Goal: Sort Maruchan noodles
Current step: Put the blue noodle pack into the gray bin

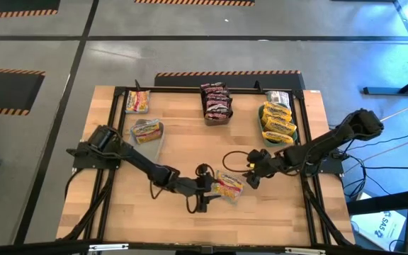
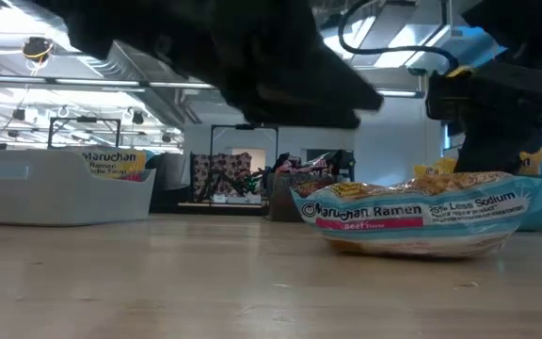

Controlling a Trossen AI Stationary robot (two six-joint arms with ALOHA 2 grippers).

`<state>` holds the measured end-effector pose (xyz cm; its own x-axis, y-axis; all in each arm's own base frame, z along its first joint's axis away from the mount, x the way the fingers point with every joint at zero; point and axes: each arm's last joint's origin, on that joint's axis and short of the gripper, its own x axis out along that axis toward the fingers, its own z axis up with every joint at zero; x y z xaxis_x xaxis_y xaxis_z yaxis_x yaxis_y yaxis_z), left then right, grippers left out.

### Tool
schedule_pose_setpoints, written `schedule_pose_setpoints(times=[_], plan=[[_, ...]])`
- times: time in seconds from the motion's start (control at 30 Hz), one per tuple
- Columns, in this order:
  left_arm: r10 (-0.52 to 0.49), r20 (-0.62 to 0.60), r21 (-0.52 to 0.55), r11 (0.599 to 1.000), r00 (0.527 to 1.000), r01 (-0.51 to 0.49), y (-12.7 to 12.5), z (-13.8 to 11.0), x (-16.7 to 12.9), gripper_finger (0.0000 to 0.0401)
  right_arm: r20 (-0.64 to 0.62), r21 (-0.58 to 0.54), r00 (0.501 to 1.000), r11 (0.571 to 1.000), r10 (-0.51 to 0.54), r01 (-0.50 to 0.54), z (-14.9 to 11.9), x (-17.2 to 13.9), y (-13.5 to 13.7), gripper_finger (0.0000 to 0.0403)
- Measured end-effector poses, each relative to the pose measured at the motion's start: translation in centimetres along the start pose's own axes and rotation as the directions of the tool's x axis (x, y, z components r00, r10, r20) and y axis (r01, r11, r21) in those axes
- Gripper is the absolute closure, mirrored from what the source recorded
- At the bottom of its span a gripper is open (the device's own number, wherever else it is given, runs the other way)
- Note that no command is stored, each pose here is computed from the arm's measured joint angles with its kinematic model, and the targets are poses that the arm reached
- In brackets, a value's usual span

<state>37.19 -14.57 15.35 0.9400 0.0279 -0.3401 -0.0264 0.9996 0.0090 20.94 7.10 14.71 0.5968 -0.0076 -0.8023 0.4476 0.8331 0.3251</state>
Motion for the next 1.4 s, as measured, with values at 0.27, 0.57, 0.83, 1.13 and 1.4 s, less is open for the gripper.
schedule_pose_setpoints(times=[0.27,0.57,0.83,1.13,1.4], plan=[[0.027,-0.059,0.014,1.000,0.998,-0.026,0.2,-1.4,2.4,0.0158,0.061,0.024,0.997,0.999,0.046,-0.048,0.4,0.1,0.3,0.0160],[0.160,-0.252,0.110,0.985,0.955,-0.135,1.7,-2.1,1.4,0.0158,0.141,0.040,0.989,0.998,0.048,-0.054,0.9,0.1,0.6,0.0160],[0.160,-0.271,0.072,0.987,0.949,-0.145,1.8,2.0,-2.7,0.0158,0.213,0.064,0.975,0.995,0.062,-0.077,1.4,0.0,1.0,0.0160],[0.157,-0.263,0.088,0.986,0.952,-0.138,0.6,1.4,-2.6,0.0158,0.105,0.147,0.993,0.987,0.051,-0.066,0.4,2.0,0.9,0.0091],[0.092,-0.252,0.075,0.994,0.963,-0.075,0.7,-0.7,0.0,0.0158,0.031,0.166,0.989,0.975,0.142,-0.145,-1.4,2.6,2.4,0.0051]])
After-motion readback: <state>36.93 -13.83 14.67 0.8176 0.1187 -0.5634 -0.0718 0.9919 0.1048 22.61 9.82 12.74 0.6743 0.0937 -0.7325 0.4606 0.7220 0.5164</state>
